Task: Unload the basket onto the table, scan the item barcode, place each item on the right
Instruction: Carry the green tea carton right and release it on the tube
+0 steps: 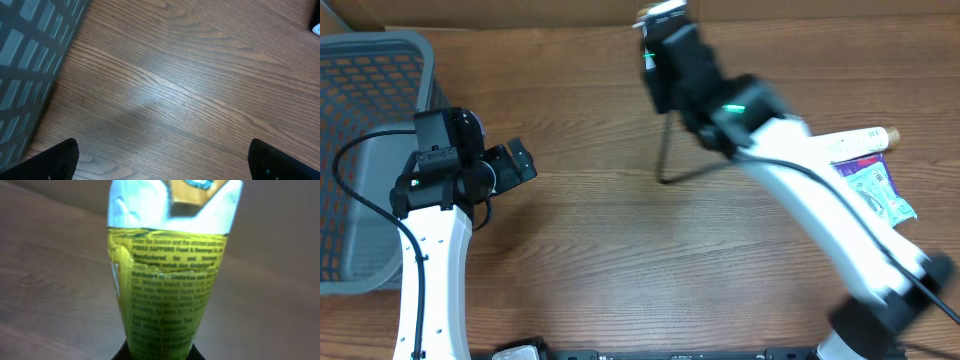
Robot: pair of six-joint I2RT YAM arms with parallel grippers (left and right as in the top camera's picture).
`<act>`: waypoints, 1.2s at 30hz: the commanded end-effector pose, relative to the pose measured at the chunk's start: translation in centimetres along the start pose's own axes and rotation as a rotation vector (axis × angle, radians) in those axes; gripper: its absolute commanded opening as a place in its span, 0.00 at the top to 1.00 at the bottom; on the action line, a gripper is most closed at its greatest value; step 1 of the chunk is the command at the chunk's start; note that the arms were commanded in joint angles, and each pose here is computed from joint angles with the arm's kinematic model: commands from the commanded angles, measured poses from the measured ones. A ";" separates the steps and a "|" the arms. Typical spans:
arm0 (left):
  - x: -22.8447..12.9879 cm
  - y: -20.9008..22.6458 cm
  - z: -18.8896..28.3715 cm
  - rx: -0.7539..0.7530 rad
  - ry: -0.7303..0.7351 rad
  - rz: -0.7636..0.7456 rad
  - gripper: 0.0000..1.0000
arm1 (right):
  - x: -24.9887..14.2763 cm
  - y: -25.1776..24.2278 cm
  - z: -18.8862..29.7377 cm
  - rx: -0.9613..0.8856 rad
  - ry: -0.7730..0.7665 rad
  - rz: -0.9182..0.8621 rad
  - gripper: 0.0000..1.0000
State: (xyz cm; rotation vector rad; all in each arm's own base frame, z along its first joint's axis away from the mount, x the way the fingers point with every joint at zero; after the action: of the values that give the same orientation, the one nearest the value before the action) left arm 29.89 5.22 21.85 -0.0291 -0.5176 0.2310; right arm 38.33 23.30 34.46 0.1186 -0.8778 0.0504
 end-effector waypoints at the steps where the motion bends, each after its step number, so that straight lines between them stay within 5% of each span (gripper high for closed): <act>1: 0.0 0.0 0.3 -0.003 -0.010 -0.019 0.01 | 1.2 -6.3 4.8 -0.101 -0.009 -0.359 0.96; 8: 0.0 0.0 0.3 -0.003 -0.009 -0.019 0.00 | -3.0 -19.0 6.5 -0.515 0.130 -0.901 0.96; 16: 0.0 0.0 0.3 -0.003 -0.009 -0.019 0.00 | -10.3 -26.6 1.0 -0.847 0.039 -1.526 0.96; 27: 0.0 0.0 0.3 -0.003 -0.009 -0.019 0.00 | -17.1 -28.0 -8.1 -0.708 -0.121 -1.565 0.96; 31: 0.0 0.0 0.3 -0.003 -0.009 -0.019 0.00 | -17.9 -28.4 -8.1 -0.741 -0.138 -1.548 0.82; 33: 0.0 0.0 0.3 -0.003 -0.010 -0.019 0.00 | -17.5 -28.6 -8.0 -0.741 -0.153 -1.514 0.62; 36: 0.0 0.0 0.3 -0.003 -0.009 -0.019 0.00 | -16.0 -28.6 -7.6 -0.710 -0.142 -1.402 0.51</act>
State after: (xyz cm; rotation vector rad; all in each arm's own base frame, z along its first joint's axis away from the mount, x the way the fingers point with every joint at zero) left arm 29.90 5.22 21.86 -0.0287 -0.5180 0.2311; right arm 35.66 -3.48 12.04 0.0576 -0.6533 -1.6717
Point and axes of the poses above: each gripper's point midway between its finger pads, its own z axis back along the fingers, its own y axis along the line the jaws close on, x = y × z, the point moved 5 cm from there along z, back along the fingers, and after that the axes turned 13 degrees about -z, right-handed, at the moved point
